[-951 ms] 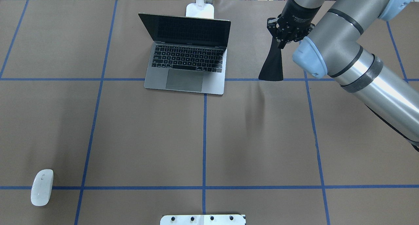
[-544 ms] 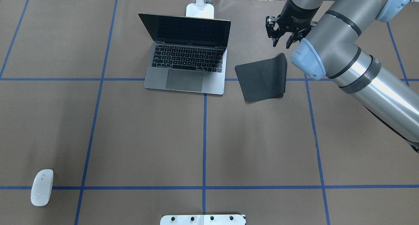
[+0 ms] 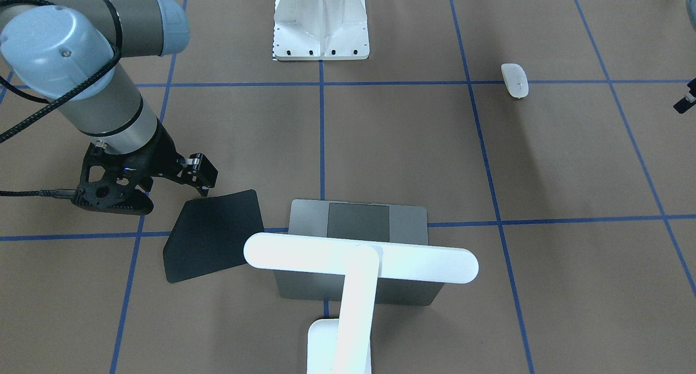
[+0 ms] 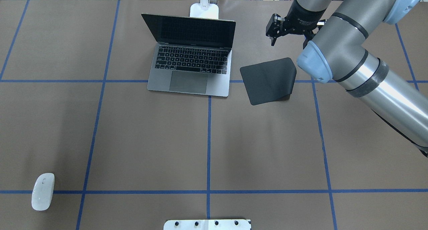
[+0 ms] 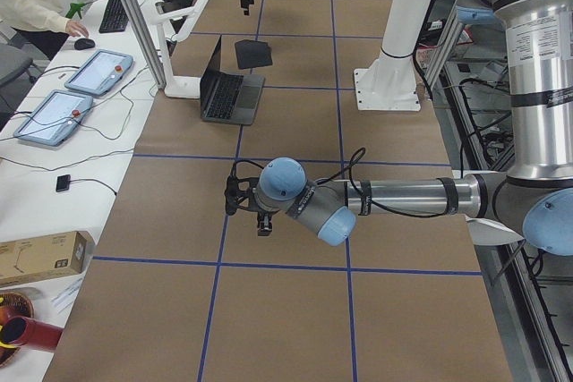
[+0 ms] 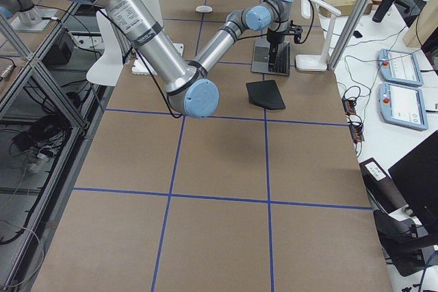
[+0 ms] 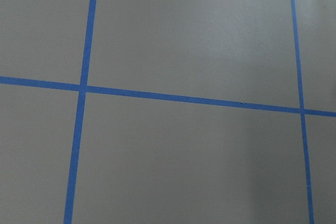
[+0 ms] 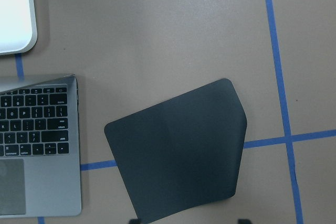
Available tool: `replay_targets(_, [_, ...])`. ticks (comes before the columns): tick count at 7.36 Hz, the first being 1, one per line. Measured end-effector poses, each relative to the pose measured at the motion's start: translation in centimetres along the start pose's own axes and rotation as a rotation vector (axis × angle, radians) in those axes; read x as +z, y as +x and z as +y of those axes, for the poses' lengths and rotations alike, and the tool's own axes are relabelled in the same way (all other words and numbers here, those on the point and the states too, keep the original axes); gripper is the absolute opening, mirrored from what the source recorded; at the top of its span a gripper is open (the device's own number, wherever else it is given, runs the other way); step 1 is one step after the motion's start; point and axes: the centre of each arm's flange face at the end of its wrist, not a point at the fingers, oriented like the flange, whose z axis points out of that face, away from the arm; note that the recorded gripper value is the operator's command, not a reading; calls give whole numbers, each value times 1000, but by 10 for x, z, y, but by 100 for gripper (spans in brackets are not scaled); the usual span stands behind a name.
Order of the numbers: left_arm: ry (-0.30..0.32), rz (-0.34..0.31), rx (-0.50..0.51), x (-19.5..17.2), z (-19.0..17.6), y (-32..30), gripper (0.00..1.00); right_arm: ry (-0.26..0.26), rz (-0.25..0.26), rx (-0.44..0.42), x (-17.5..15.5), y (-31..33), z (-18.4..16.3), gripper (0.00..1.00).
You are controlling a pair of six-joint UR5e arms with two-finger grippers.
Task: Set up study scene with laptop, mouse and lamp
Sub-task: 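Open and withdraw the right gripper while the left gripper reaches toward the white mouse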
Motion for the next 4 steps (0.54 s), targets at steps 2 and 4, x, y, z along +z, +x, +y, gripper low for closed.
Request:
replay_targets(2, [8,-46,-55,4,1,-3,99,-17,21,-31,16,25,6,100])
replay_targets(4, [-8,-54,-96,13,5,9,99,-38,58,-108,35,83,16,100])
